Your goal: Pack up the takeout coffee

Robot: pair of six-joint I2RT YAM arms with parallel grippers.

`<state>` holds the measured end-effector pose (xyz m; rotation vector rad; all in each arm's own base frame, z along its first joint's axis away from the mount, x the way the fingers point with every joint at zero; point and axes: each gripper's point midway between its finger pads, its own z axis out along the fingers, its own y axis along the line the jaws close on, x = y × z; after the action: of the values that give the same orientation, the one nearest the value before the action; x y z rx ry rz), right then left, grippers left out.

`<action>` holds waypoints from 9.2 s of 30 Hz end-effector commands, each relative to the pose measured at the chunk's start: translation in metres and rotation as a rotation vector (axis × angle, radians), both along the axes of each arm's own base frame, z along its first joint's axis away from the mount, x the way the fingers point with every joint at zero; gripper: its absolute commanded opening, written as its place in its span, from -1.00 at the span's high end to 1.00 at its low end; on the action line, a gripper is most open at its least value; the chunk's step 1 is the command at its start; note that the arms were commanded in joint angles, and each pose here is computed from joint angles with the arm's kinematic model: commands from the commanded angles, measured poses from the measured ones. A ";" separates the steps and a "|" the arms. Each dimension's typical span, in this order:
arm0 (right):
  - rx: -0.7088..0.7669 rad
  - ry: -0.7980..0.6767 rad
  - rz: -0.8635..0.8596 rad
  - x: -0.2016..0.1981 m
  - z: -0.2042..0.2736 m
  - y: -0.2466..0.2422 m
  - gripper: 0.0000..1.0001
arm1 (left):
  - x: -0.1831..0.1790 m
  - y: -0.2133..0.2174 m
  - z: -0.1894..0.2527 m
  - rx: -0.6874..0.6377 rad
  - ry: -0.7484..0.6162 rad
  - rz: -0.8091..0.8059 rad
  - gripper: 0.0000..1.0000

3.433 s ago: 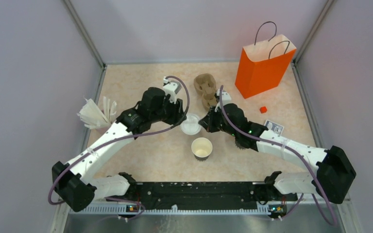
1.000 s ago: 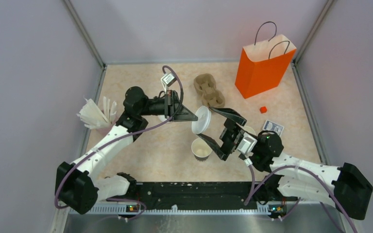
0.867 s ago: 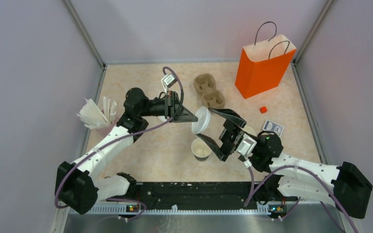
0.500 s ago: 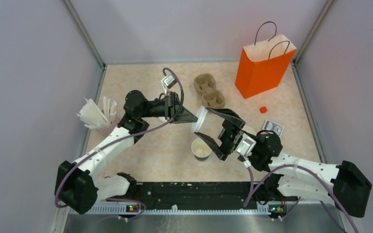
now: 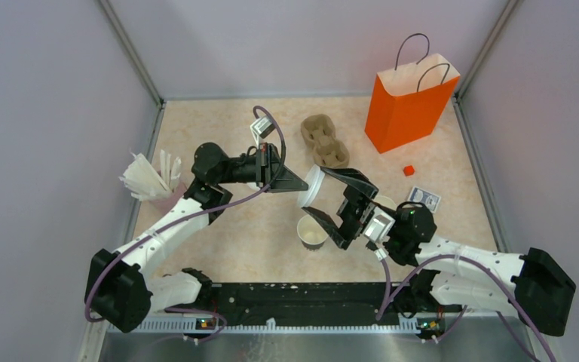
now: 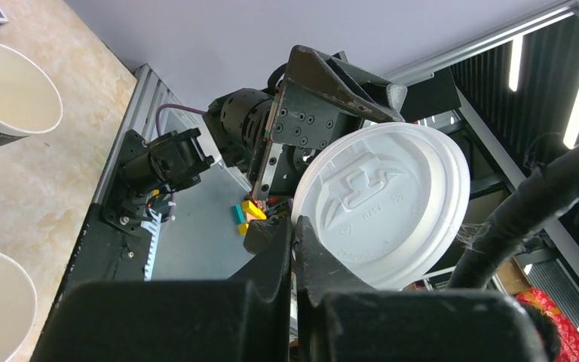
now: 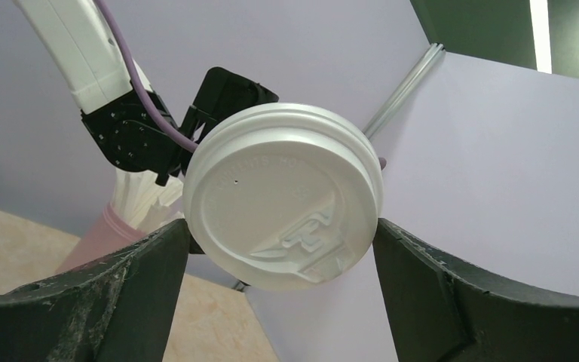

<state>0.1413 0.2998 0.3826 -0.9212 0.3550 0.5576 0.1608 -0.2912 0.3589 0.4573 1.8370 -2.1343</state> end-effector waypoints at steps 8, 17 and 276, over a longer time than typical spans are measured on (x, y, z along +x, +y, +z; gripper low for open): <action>0.112 -0.054 0.003 -0.010 0.033 -0.014 -0.79 | -0.002 -0.002 -0.001 -0.020 -0.025 -0.005 0.99; 0.108 -0.055 0.002 -0.010 0.031 -0.014 -0.74 | -0.001 -0.002 -0.001 -0.022 -0.020 -0.003 1.00; -0.406 1.786 -0.306 0.039 -0.187 -0.060 -0.30 | 0.016 0.065 -0.114 0.445 -0.427 0.456 -0.49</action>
<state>0.1813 0.2246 0.1816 -0.4793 2.3096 0.7520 0.1890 -0.2019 0.2542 0.4421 1.9093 -1.0056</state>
